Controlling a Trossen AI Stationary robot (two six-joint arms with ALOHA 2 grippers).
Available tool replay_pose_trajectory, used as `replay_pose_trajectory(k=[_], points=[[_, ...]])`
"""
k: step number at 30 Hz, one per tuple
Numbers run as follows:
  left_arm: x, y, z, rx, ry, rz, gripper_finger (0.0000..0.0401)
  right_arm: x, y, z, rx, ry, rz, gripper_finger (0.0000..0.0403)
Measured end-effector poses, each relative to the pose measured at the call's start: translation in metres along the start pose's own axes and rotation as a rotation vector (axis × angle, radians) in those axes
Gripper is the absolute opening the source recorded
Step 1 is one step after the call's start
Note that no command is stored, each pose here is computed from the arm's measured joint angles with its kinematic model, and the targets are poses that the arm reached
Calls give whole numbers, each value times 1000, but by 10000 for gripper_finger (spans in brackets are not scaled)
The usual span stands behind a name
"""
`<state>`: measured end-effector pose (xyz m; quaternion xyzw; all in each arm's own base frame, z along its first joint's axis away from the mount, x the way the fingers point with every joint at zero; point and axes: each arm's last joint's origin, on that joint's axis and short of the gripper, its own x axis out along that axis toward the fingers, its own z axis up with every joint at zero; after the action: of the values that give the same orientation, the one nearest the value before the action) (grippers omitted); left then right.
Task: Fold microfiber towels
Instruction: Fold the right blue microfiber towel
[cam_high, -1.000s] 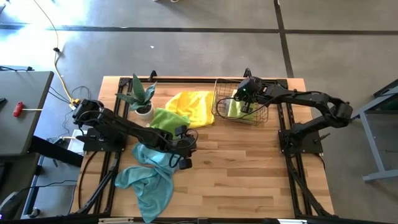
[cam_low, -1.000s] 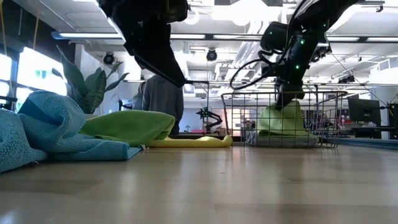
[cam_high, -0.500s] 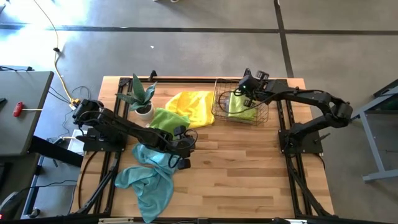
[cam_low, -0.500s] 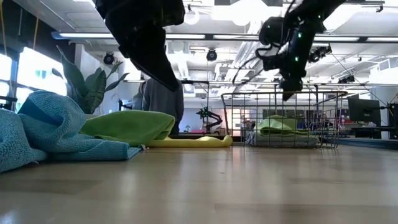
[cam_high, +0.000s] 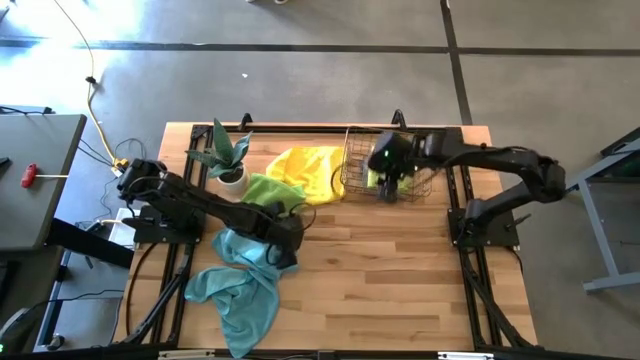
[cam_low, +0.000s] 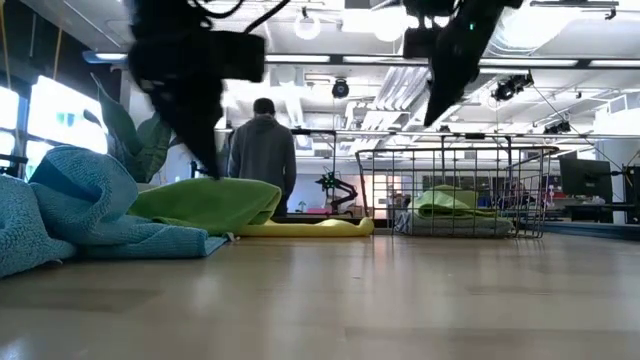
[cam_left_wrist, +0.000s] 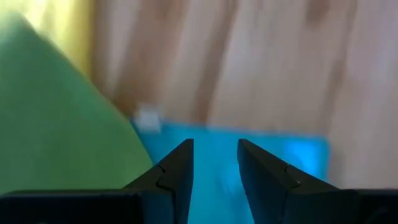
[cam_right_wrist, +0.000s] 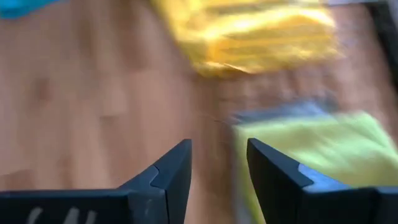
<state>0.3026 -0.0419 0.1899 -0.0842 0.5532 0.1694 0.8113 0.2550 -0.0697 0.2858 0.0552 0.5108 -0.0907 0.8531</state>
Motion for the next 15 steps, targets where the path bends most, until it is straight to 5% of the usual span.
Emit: replay_pose_trajectory(k=[9,15], points=[[-18,-44,-51,78,181,-9,115,19,82,2,-252,-242,161,149],[-21,-63,-71,-1,94,27,115,43,113,-14,-268,-449,256,149]])
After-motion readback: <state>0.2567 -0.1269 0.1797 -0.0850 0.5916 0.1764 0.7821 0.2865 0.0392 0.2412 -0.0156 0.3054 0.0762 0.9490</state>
